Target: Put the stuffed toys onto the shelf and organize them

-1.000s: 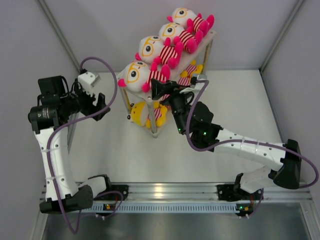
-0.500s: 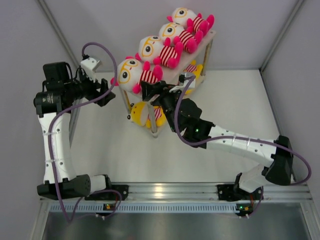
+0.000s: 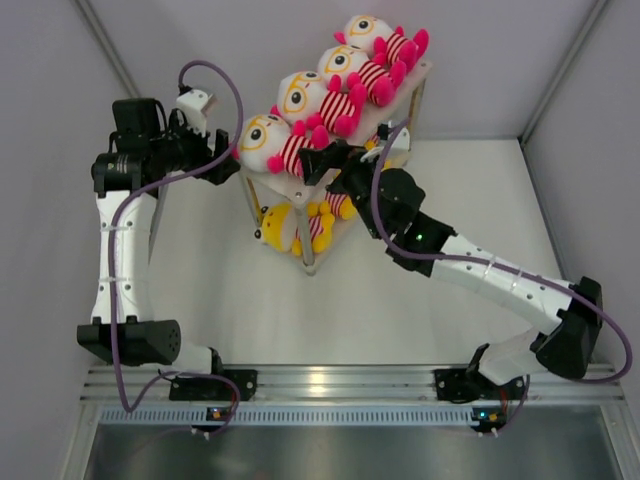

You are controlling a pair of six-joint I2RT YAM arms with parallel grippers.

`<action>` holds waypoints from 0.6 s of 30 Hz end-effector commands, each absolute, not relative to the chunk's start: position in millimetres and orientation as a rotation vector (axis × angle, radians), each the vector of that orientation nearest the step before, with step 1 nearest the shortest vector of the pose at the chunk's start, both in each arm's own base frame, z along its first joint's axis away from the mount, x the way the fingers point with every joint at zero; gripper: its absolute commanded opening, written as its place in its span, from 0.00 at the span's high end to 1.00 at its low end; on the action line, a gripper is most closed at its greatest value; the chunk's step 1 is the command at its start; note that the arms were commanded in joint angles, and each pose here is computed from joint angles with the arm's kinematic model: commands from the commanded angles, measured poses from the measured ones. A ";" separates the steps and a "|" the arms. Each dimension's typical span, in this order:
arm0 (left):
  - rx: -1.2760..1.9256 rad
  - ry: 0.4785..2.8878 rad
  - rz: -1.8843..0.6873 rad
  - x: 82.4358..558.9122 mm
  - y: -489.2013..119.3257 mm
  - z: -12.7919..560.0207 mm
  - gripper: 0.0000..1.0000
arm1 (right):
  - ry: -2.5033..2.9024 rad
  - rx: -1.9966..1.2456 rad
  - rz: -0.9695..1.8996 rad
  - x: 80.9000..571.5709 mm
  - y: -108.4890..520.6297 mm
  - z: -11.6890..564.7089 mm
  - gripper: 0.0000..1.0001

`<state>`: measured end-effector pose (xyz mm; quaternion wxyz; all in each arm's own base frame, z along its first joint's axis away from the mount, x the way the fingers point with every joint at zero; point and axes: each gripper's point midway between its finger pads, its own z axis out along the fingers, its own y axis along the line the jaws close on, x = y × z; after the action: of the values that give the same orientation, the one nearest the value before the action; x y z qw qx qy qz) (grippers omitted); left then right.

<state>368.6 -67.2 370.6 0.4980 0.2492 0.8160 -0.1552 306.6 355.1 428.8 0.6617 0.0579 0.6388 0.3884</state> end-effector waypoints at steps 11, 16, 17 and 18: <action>0.550 1.932 -0.259 386.8 -55.7 382.3 0.19 | 1.482 -0.033 0.781 318.2 279.4 447.9 0.01; 0.557 1.936 -0.208 379.4 -49.4 379.6 0.18 | 1.454 -0.095 0.810 314.6 274.7 450.3 0.01; 0.554 1.948 -0.197 378.5 -46.9 374.9 0.18 | 1.455 -0.125 0.820 313.8 279.8 448.4 0.01; 0.562 1.946 -0.178 376.2 -44.9 375.2 0.18 | 1.447 -0.177 0.845 309.5 287.6 450.4 0.01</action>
<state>373.6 -56.4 370.0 0.5084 0.2329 0.8207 -0.1174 322.0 274.4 441.6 0.6667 -0.0202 0.6584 0.3487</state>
